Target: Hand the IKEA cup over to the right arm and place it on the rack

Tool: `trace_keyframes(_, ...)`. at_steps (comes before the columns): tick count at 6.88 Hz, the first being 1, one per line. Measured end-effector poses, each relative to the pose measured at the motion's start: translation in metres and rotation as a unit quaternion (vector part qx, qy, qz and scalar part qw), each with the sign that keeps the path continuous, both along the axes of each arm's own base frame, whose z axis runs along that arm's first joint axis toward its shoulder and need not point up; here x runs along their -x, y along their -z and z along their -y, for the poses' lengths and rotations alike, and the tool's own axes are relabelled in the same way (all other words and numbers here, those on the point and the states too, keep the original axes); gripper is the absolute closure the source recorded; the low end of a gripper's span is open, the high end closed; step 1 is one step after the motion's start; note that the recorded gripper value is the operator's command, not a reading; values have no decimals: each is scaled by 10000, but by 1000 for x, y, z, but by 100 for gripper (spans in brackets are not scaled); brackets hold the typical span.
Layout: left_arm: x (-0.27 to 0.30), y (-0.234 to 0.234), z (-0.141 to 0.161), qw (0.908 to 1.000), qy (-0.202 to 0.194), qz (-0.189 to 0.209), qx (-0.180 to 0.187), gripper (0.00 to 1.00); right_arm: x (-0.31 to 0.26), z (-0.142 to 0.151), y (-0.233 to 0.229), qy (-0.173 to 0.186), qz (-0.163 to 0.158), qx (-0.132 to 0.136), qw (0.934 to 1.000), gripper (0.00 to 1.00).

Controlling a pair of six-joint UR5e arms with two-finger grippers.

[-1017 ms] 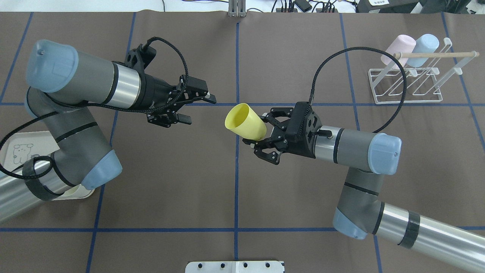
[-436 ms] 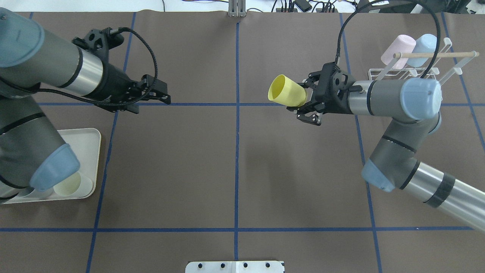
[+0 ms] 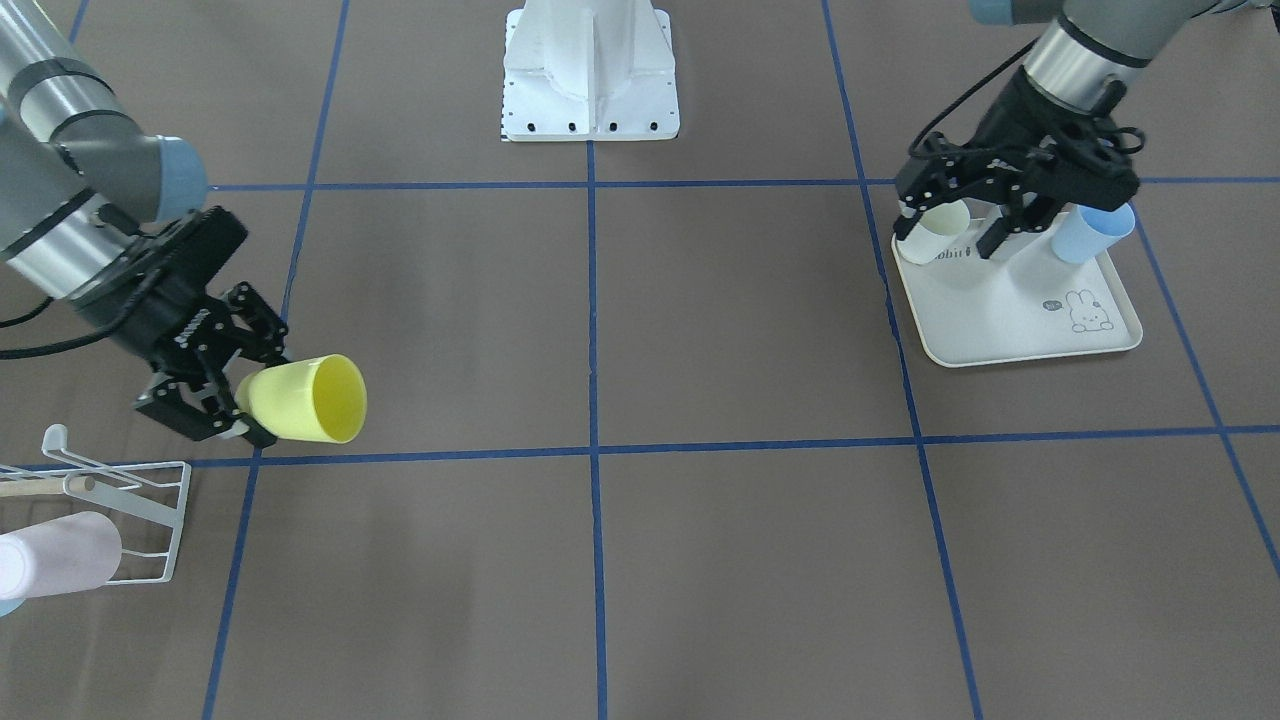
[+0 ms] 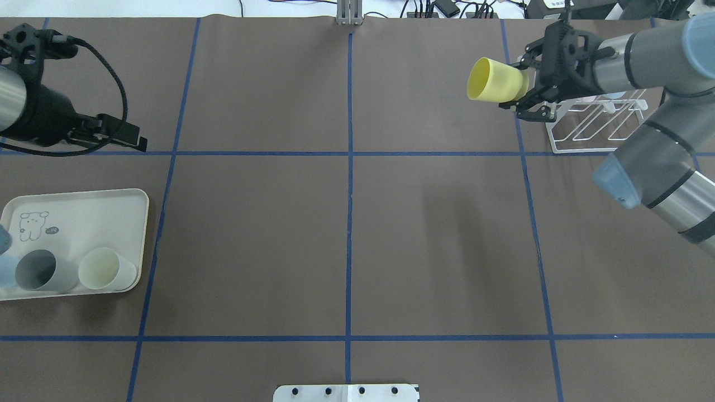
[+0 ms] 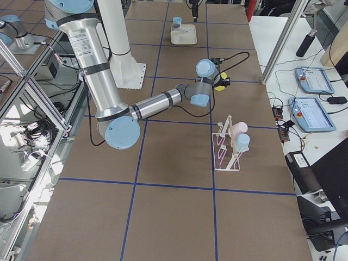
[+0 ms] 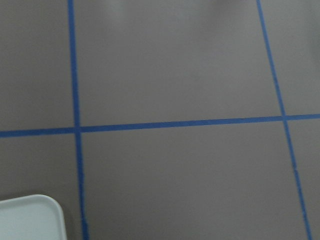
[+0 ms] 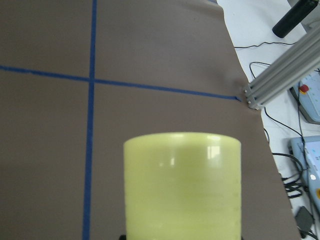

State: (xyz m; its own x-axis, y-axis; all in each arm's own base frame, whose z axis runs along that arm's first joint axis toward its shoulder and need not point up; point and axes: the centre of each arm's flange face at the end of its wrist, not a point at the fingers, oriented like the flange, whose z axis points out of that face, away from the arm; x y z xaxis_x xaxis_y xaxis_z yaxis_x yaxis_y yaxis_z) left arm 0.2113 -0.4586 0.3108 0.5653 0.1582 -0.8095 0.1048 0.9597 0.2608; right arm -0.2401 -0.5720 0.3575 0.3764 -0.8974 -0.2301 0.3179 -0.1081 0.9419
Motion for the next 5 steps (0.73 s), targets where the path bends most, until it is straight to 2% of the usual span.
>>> trace_keyframes(1, 13, -9, 0, 9999, -8, 100, -99, 0, -51, 15, -15, -207, -437, -493, 9976, 100)
trace_keyframes(2, 18, -11, -1, 9998, -11, 129, -142, 0, -104, 26, -29, -403, -979, -1052, 9888, 100)
trace_keyframes(3, 20, -12, -2, 9998, -11, 139, -153, 0, -147, 35, -43, -460, -1646, -1548, 9731, 100)
trace_keyframes(4, 21, -14, -4, 9998, -14, 147, -150, 0, -173, 42, -55, -429, -2211, -1858, 9564, 100)
trace_keyframes(5, 22, -14, -5, 9998, -13, 151, -147, 0, -187, 46, -60, -435, -2477, -1958, 9479, 100)
